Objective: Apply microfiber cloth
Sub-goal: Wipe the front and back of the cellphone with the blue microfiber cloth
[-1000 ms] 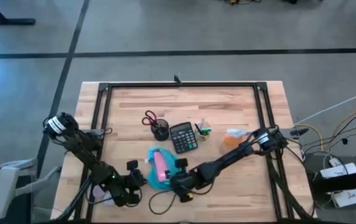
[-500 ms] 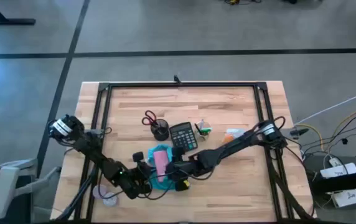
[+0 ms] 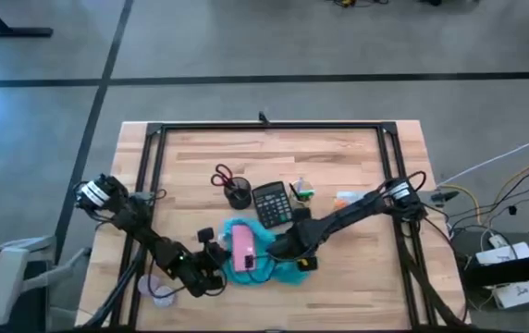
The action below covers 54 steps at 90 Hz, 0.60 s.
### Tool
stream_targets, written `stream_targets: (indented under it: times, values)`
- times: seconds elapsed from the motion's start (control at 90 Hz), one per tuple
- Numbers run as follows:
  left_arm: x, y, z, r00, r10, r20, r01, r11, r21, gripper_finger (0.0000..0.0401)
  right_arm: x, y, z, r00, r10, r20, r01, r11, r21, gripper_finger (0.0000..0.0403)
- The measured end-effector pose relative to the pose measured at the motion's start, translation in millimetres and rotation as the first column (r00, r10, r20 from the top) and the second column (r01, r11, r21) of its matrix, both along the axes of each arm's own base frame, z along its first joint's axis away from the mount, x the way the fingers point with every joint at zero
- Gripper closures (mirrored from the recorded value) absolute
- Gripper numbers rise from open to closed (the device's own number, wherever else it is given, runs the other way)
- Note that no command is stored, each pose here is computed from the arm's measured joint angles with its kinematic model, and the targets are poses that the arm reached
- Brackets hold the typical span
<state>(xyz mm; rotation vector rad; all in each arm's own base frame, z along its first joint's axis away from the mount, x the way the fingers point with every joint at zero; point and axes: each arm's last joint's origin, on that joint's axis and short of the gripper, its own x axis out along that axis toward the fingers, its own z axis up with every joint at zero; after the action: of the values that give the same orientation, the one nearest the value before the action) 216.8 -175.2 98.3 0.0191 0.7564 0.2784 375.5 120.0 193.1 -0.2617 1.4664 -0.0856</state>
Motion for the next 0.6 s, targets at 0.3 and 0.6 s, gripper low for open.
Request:
stream_targets:
  times: [0.3, 0.6]
  values:
    - [1, 1, 0, 1.000, 0.006, 0.011, -0.006, 1.000, 0.014, 0.0381, 59, 13, 14, 0.824, 0.327, 0.463, -0.364, 0.931, -0.010, 0.0234]
    - [9, -4, -5, 0.995, 0.027, 0.095, -0.024, 0.999, -0.037, 0.0381, 70, 22, -46, 0.792, 0.525, 0.312, -0.502, 0.851, -0.156, 0.0258]
